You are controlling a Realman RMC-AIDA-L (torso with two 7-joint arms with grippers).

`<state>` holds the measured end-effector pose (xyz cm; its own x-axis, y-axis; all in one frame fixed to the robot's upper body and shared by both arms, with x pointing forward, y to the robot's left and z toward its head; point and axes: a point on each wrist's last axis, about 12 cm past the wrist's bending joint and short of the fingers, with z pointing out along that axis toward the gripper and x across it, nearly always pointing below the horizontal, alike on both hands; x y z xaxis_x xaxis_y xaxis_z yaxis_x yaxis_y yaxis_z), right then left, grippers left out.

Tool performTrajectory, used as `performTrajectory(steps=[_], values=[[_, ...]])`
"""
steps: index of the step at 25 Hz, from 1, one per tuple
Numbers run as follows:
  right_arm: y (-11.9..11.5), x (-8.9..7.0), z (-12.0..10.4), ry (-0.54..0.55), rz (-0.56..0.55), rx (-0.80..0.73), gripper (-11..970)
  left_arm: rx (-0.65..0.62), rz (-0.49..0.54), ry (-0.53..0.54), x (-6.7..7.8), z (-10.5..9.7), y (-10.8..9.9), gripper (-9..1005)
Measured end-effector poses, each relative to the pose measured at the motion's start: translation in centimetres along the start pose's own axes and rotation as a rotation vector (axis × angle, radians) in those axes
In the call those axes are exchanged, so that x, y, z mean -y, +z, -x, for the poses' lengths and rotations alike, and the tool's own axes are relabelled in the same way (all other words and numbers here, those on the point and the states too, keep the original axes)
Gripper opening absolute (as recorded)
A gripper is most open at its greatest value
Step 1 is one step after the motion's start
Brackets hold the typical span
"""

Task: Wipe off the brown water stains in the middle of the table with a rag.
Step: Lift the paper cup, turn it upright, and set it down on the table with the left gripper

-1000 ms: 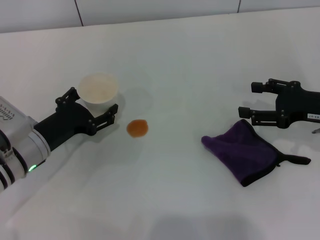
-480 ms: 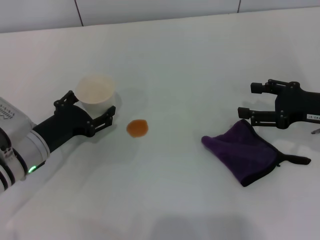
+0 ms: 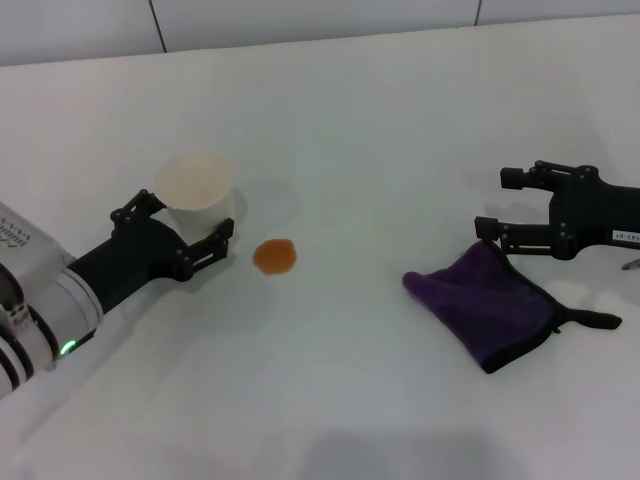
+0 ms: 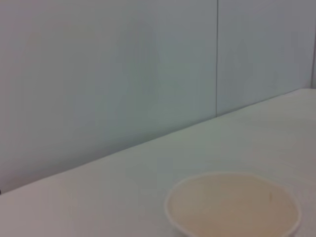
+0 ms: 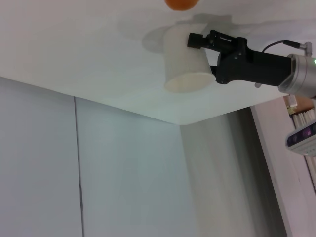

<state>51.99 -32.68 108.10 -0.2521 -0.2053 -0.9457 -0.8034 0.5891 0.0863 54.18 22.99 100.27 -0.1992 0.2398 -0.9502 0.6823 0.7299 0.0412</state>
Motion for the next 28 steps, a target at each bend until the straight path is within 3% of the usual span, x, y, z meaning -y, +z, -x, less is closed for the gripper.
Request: performTrajectory(steps=[28], values=[[0.13, -0.16, -0.10, 0.003, 0.008, -0.002, 828, -0.025, -0.001, -0.006, 0.33, -0.85, -0.57, 875]])
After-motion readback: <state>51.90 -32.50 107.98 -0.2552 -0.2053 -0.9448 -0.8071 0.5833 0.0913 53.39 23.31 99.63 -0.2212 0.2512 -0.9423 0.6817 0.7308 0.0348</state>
